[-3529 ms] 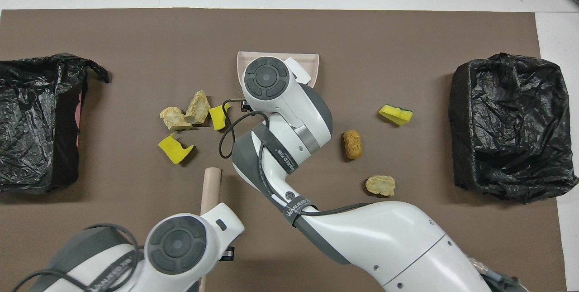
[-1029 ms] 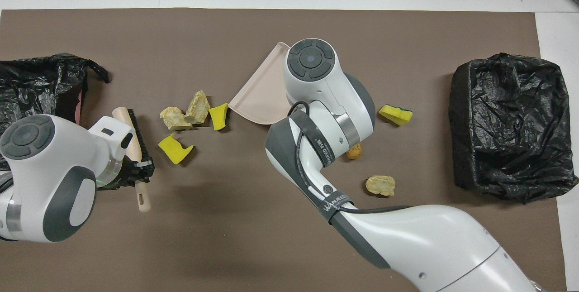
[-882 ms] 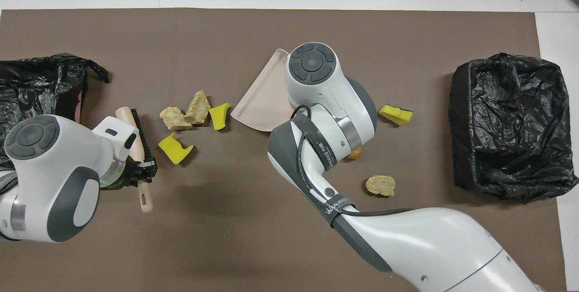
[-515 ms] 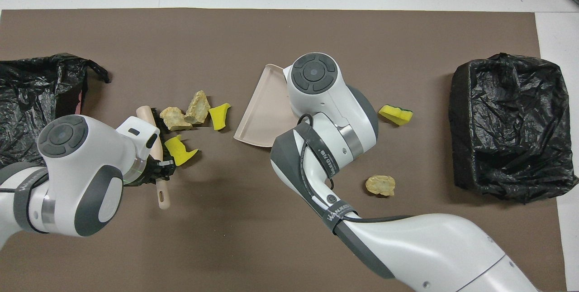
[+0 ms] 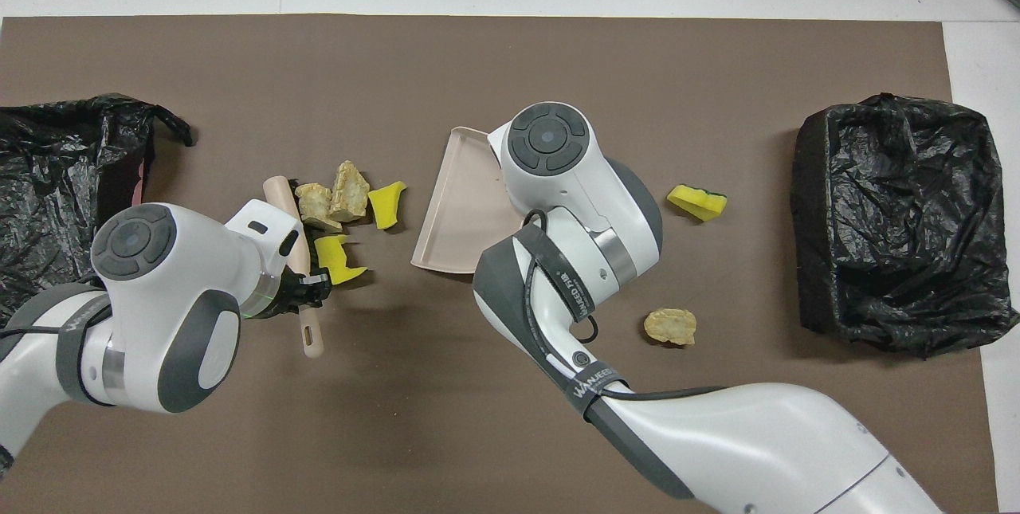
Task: Sweep and dump trash in bin
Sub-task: 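Sweep the trash pile into the dustpan with the brush in the left gripper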
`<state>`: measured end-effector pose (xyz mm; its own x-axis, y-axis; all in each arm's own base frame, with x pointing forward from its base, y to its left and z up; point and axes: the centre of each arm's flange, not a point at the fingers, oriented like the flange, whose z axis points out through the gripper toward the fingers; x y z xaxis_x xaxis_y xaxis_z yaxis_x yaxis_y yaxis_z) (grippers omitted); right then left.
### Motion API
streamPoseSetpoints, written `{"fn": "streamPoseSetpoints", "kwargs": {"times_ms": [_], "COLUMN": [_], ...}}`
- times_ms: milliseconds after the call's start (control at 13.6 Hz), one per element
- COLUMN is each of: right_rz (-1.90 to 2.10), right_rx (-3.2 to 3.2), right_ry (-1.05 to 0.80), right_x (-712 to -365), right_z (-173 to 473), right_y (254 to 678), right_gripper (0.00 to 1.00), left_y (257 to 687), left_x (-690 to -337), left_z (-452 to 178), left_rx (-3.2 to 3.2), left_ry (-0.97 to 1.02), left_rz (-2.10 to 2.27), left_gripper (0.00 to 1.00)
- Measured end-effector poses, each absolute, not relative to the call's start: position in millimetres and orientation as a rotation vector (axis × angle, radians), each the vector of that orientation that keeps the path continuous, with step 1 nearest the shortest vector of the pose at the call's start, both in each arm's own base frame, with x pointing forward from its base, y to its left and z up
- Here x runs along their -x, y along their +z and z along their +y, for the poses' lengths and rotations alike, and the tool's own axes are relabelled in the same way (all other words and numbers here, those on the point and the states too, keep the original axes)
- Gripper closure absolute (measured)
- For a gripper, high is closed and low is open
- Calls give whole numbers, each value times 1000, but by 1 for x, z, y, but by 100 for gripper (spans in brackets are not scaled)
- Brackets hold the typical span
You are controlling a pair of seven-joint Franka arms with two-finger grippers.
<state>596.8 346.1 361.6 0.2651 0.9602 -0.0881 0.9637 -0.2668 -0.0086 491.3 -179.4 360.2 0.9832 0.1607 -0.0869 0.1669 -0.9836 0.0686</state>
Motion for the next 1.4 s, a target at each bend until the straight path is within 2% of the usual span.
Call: {"fn": "streamPoseSetpoints", "kwargs": {"times_ms": [662, 956, 1250, 1397], "right_rz": [1885, 1886, 1886, 1886], "right_rx": [-2445, -2444, -2444, -2444], "right_ry": [-115, -115, -116, -116], "right_x": [-595, -595, -594, -594], "right_z": [348, 348, 347, 347], "right_y": [362, 362, 362, 362], "right_gripper": [68, 68, 68, 68], "left_y": [369, 391, 436, 439], "left_x": [-473, -482, -491, -496], "left_z": [-256, -256, -248, -231], "left_rx": [-2998, -2970, -2942, -2958], "left_ry": [-72, -55, -90, -103], "left_rz": [-196, -350, -313, -243], "left_gripper": [74, 74, 74, 74]}}
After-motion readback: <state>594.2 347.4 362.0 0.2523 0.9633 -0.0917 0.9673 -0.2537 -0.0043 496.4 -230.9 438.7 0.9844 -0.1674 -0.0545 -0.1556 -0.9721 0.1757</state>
